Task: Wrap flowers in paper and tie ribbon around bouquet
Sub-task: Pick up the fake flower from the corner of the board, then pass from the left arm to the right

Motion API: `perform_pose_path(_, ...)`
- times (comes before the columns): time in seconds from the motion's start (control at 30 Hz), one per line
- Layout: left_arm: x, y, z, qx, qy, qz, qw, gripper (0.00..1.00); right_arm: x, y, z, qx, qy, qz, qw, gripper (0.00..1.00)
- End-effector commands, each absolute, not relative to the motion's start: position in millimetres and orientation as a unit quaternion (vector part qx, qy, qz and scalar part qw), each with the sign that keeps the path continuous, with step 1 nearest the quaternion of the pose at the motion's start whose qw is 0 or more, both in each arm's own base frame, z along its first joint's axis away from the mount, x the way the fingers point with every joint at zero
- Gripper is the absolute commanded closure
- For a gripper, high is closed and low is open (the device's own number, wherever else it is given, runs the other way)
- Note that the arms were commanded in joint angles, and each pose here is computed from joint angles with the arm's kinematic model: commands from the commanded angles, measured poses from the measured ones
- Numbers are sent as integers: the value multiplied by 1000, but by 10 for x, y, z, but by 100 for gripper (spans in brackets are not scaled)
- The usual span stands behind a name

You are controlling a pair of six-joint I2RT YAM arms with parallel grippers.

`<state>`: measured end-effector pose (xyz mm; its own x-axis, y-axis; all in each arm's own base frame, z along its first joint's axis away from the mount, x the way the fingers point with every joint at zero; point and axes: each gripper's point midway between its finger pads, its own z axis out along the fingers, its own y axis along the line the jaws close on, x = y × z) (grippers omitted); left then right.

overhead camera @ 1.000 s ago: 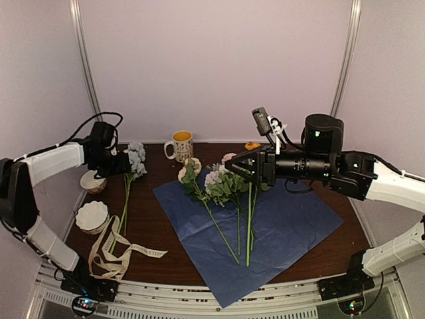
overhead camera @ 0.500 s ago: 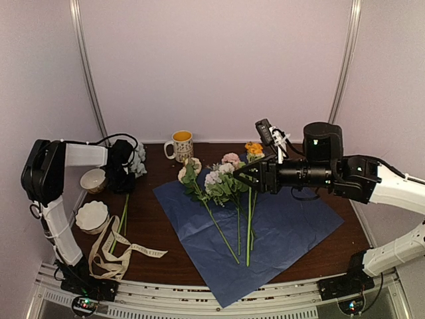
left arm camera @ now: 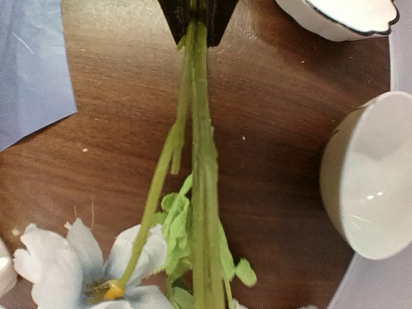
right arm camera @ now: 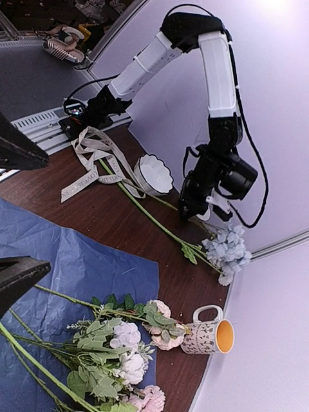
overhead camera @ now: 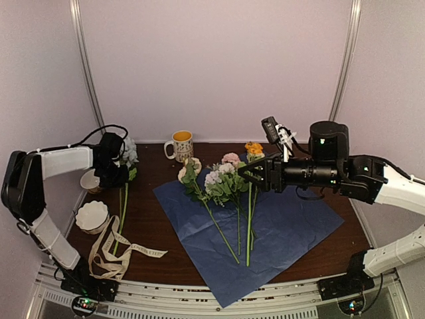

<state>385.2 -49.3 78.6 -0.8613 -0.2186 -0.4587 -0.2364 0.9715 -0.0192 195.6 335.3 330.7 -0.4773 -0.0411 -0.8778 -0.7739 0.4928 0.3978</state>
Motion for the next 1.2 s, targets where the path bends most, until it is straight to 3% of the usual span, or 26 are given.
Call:
perform_pose_path(0.0, 3928, -539, 1583, -130, 922, -28, 364, 100, 1951, 3331, 3338, -272, 746, 416, 444, 54)
perform_pose_path(0.23, 3521, -1280, 2988, 17, 803, -161, 573, 100, 1909, 3396, 3472, -277, 729, 439, 446, 54)
perform_pose_path(0.37, 2745, -2150, 3817, 200, 675, -305, 641, 100, 1838, 3511, 3745, -284, 697, 482, 449, 53)
perform_pose_path(0.53, 1881, -2856, 4284, 309, 551, -439, 639, 100, 1703, 3793, 4198, -290, 629, 569, 443, 54)
perform_pose_path(0.7, 1563, -3372, 4235, 355, 522, -509, 585, 100, 1588, 4019, 4517, -303, 584, 607, 446, 47)
perform_pose_path(0.8, 1514, -3538, 4170, 372, 525, -512, 569, 100, 1499, 4086, 4622, -311, 561, 626, 443, 41)
perform_pose_path(0.9, 1483, -3646, 4114, 381, 526, -514, 560, 100, 1557, 4172, 4555, -305, 574, 622, 436, 41)
perform_pose_path(0.97, 1464, -3690, 4087, 386, 527, -515, 555, 100, 1622, 4212, 4477, -297, 589, 613, 434, 46)
perform_pose_path(1.07, 1451, -3703, 4027, 390, 531, -515, 548, 100, 1673, 4220, 4433, -287, 599, 607, 435, 78)
perform_pose_path(1.17, 1429, -3689, 3969, 398, 534, -510, 544, 100, 1771, 4172, 4387, -269, 619, 588, 446, 97)
